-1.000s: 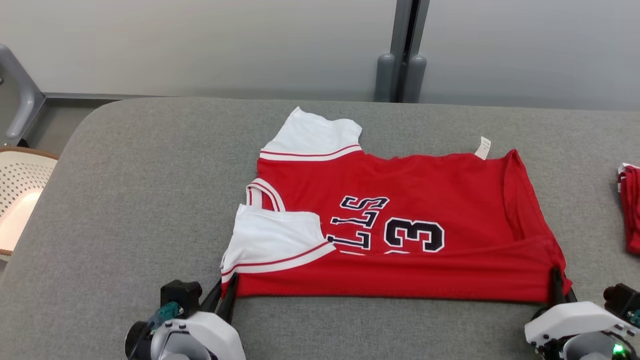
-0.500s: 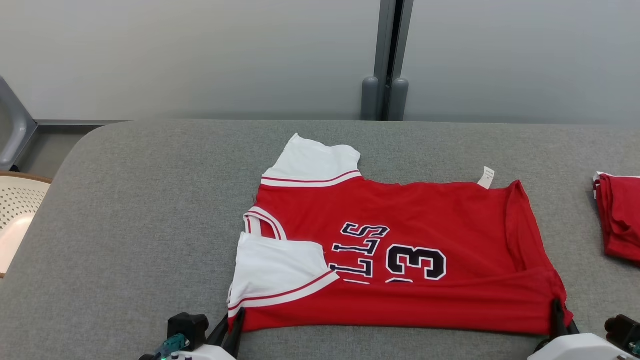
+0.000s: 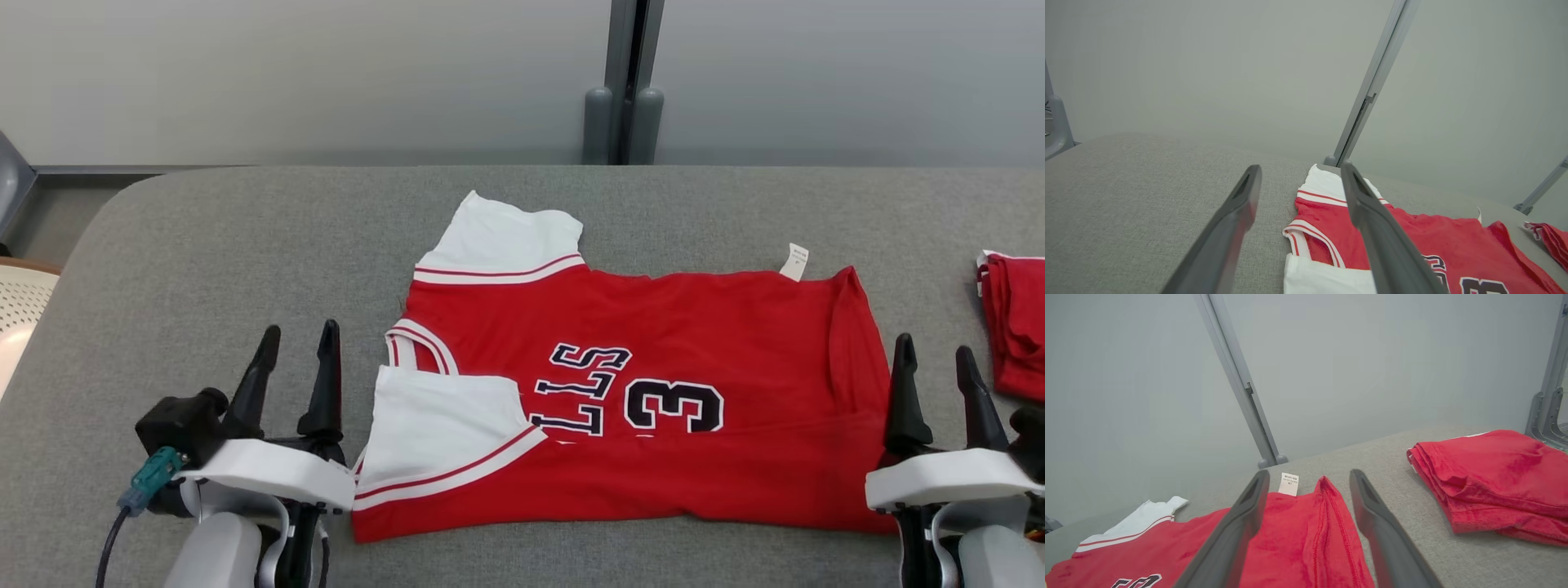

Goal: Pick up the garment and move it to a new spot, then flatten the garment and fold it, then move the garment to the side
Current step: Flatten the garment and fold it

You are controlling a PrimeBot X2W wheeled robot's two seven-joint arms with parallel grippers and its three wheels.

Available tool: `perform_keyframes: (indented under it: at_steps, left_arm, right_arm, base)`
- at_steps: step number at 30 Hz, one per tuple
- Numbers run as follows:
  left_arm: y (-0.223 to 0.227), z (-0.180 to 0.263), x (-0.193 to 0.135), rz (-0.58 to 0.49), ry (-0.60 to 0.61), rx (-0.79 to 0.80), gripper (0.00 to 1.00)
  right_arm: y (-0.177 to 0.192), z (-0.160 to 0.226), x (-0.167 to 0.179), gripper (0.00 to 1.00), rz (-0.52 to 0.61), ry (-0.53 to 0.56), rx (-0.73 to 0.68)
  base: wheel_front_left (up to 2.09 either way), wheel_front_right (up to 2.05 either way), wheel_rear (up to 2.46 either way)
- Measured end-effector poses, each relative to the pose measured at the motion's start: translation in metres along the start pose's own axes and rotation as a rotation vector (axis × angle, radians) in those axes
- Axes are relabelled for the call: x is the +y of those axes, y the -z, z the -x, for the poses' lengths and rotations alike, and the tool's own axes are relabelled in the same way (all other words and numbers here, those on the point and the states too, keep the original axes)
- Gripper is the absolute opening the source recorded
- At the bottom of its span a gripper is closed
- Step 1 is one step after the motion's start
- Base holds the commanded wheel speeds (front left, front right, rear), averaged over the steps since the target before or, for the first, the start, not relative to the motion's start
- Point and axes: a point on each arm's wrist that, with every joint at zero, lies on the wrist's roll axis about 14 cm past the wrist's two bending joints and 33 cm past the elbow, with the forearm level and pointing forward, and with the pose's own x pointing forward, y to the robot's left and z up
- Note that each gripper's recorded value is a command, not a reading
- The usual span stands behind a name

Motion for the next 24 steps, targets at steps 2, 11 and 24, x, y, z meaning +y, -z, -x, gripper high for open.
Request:
perform_keyframes:
  at_steps: [2,11,24]
  left_arm:
    - [-0.005,-0.007,-0.003,-0.003,0.014,-0.020,1.00]
    - [0.017,-0.093,-0.024,-0.187,0.169,0.127,1.00]
    - [0.072,-0.209,-0.049,-0.468,0.413,0.537,1.00]
  right_arm:
    - [0.000,-0.007,0.007,1.00,0.021,-0.025,0.002]
    - [-0.004,-0.054,0.031,1.00,0.081,-0.113,0.000]
    - [0.011,-0.100,0.022,1.00,0.119,-0.138,0.010]
  base:
    - [0.00,0.00,0.00]
    - [0.00,0.00,0.00]
    - [0.00,0.00,0.00]
